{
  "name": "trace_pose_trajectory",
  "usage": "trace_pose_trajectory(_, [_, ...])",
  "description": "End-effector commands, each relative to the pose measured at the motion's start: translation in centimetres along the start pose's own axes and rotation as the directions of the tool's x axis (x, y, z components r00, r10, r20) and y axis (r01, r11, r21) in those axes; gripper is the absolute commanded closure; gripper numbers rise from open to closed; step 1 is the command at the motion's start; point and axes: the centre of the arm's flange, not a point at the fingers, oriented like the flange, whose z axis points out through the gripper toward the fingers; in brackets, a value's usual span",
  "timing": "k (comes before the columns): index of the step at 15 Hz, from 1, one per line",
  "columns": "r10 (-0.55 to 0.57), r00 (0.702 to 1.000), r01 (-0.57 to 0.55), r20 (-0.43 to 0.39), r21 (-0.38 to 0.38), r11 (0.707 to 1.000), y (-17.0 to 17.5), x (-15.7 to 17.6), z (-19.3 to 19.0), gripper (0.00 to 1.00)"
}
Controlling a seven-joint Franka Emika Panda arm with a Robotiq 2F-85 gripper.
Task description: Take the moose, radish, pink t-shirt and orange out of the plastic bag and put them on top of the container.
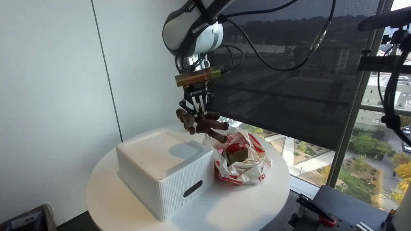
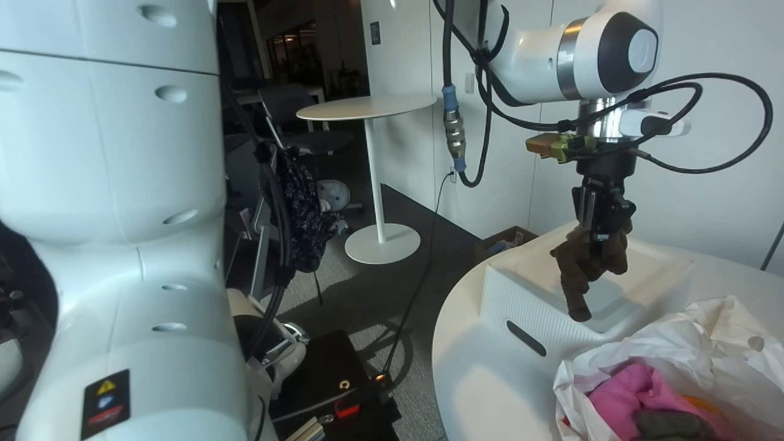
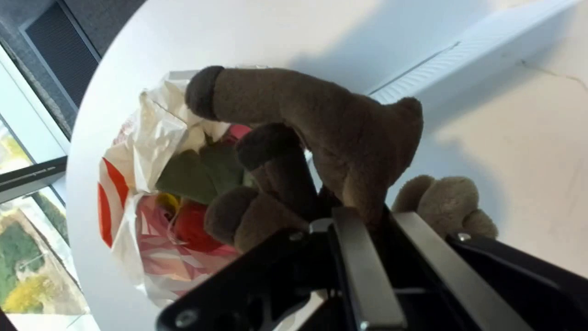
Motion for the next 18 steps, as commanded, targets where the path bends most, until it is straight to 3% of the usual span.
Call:
trace_pose_trajectory(1, [-0.112, 0.987, 0.122, -0.112, 0.084, 0.989, -7.3, 2.2, 0.5, 0.92])
trace_pose_trajectory(7, [-0.14, 0.959, 0.164, -0.246, 0.081, 0.983, -16.1, 6.6, 1.7, 0.92])
trace_pose_trajectory(13, [-0.134, 0.912, 0.162, -0.389, 0.039, 0.986, -19.6, 9.7, 3.5, 0.88])
trace_pose_trajectory(14, [-0.126, 0.905, 0.156, -0.406, 0.042, 0.987, -19.8, 9.9, 3.8, 0.62])
trace_pose_trajectory(15, [-0.125, 0.903, 0.158, -0.412, 0.047, 0.986, -19.7, 10.0, 4.2, 0.6])
trace_pose_trajectory(18, [-0.13, 0.88, 0.162, -0.457, 0.032, 0.986, -18.7, 10.0, 4.9, 0.39])
